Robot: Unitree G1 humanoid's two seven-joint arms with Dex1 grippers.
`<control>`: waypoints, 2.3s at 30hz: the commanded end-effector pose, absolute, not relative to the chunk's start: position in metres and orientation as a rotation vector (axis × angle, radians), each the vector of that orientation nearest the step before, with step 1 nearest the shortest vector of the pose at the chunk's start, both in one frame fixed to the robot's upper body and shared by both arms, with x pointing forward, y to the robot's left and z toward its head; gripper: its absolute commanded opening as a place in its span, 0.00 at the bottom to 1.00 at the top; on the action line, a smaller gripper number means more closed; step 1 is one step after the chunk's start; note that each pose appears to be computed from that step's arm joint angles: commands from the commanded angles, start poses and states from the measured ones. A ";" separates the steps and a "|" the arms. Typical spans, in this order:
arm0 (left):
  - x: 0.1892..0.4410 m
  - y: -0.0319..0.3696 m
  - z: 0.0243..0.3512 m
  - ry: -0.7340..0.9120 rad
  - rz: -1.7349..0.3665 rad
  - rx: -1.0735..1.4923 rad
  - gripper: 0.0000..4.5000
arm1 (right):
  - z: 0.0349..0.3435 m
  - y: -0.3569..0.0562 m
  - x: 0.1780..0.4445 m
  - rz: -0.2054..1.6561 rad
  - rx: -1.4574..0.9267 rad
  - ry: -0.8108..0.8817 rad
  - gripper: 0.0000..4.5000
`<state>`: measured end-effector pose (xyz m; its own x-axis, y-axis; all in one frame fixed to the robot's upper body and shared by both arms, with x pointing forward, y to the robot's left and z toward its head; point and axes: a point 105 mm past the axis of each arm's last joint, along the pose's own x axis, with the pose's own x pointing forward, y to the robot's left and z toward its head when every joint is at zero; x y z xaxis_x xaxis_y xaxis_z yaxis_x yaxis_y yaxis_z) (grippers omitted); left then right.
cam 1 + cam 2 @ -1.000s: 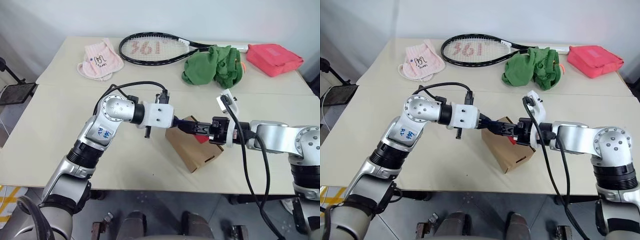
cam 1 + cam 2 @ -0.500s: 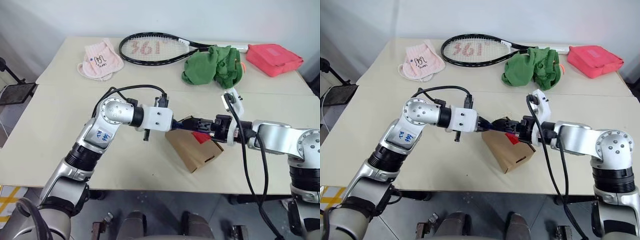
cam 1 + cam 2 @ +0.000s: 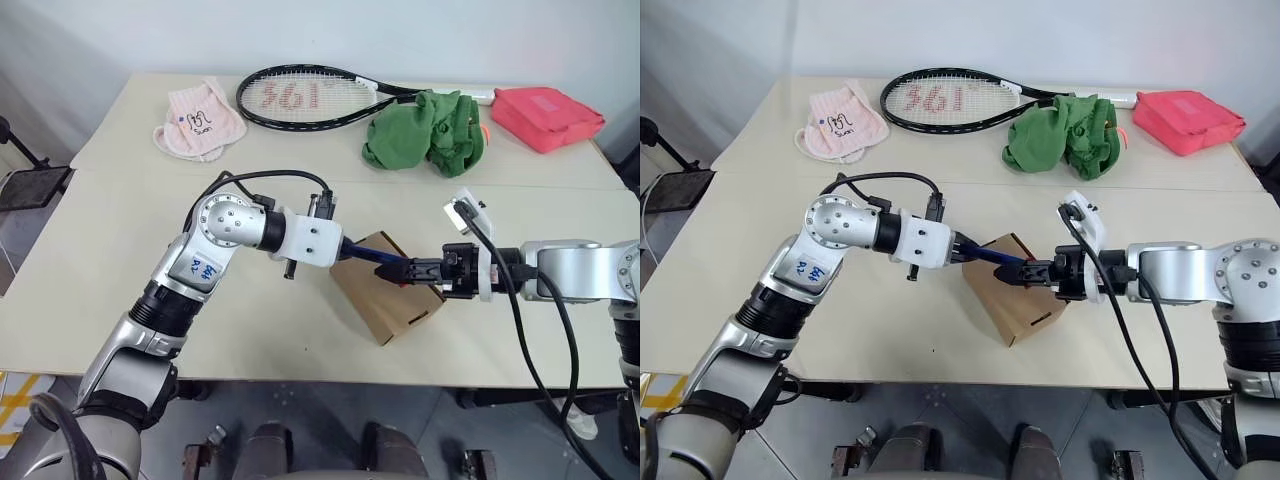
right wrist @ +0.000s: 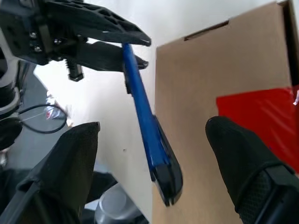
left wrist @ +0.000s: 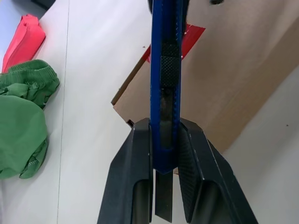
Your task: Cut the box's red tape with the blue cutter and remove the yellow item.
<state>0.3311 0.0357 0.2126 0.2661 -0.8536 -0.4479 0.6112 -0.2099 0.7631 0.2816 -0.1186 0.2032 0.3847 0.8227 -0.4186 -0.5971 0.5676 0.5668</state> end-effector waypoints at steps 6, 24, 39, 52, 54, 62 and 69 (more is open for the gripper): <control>0.322 0.030 0.222 -0.337 -1.394 1.201 0.09 | 0.210 -0.114 0.281 0.992 0.364 0.765 0.86; 0.319 0.025 0.222 -0.327 -1.394 1.174 0.09 | 0.209 -0.107 0.293 0.955 0.418 0.739 0.86; 0.320 0.027 0.220 -0.304 -1.392 1.156 0.09 | 0.220 -0.121 0.300 0.886 0.450 0.661 0.86; 0.321 0.027 0.222 -0.297 -1.380 1.151 0.09 | 0.213 -0.109 0.297 0.918 0.455 0.681 0.86; 0.321 0.027 0.222 -0.295 -1.380 1.151 0.09 | 0.213 -0.108 0.298 0.920 0.459 0.680 0.78; 0.321 0.027 0.222 -0.292 -1.378 1.149 0.09 | 0.212 -0.105 0.297 0.928 0.459 0.681 0.20; 0.321 0.026 0.224 -0.295 -1.379 1.144 0.09 | 0.212 -0.105 0.298 0.922 0.466 0.677 0.04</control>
<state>0.3280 0.0317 0.2096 0.2587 -0.8403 -0.4764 0.6540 -0.2106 0.7266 0.2934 -0.1007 0.2067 0.3832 0.8570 -0.3444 -0.5728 0.5130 0.6393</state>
